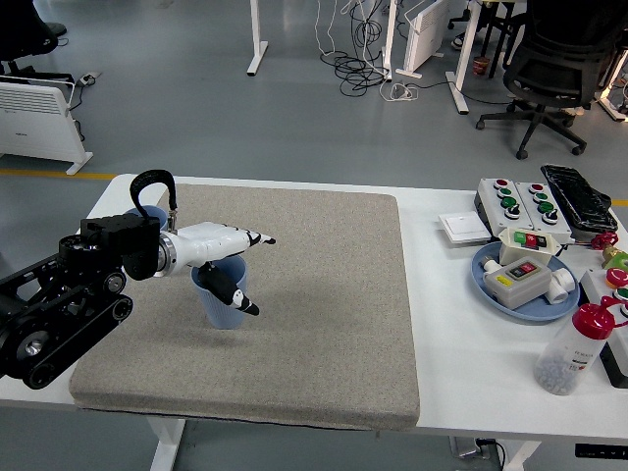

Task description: Push cup pick cup insert cup

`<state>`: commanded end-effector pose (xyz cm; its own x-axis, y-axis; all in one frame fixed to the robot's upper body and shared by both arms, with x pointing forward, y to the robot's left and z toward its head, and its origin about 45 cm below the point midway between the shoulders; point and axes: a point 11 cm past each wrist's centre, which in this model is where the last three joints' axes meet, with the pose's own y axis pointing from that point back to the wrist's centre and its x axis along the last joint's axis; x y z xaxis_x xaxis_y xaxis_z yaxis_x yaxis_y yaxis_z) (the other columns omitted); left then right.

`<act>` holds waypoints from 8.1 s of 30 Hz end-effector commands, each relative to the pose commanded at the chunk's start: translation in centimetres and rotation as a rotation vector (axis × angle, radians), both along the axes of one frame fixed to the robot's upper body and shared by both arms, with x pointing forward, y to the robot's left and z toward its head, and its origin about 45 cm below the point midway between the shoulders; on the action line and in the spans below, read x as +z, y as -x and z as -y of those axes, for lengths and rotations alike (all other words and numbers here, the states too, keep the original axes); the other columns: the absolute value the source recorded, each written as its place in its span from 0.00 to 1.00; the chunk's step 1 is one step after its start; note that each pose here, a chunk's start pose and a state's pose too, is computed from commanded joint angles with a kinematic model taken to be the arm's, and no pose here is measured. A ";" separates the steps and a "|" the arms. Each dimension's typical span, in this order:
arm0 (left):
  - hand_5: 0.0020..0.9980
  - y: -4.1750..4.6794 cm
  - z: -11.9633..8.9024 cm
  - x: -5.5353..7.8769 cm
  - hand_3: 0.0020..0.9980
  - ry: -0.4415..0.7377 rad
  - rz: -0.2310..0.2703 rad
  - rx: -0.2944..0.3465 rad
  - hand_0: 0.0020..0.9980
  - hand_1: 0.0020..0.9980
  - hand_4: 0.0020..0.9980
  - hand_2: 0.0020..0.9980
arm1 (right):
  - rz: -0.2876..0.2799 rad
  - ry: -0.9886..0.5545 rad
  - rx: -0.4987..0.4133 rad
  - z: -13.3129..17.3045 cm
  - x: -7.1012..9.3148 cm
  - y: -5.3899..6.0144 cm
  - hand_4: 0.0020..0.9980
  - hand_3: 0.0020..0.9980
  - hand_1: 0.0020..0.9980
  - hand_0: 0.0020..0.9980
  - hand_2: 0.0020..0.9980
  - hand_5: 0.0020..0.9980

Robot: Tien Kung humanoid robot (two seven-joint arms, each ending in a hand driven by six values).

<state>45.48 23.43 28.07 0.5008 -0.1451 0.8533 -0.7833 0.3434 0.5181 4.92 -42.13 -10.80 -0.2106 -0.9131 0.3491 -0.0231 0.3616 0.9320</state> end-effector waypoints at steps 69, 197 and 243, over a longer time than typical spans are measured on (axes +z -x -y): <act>0.08 -3.22 -4.9 14.8 0.61 -0.058 0.175 0.120 0.42 0.59 0.66 0.67 | -0.016 0.006 -0.005 0.0 -0.1 0.7 0.10 0.58 0.69 0.75 0.68 0.50; 1.00 9.24 -3.9 5.5 0.76 2.355 0.012 0.516 0.79 0.78 0.53 0.74 | -0.007 0.015 -0.005 0.4 0.0 0.6 0.09 0.57 0.69 0.75 0.68 0.49; 1.00 14.06 -12.8 -7.3 0.77 2.439 0.156 1.041 0.79 0.78 0.51 0.76 | 0.017 0.023 0.015 0.8 0.4 -0.9 0.09 0.57 0.68 0.75 0.68 0.49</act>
<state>31.42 36.24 20.75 -0.2379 0.5982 -0.7653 -0.9449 -0.3249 0.0397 5.84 -42.91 -10.43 -0.2036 -0.9080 0.3663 -0.0447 0.3823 0.9229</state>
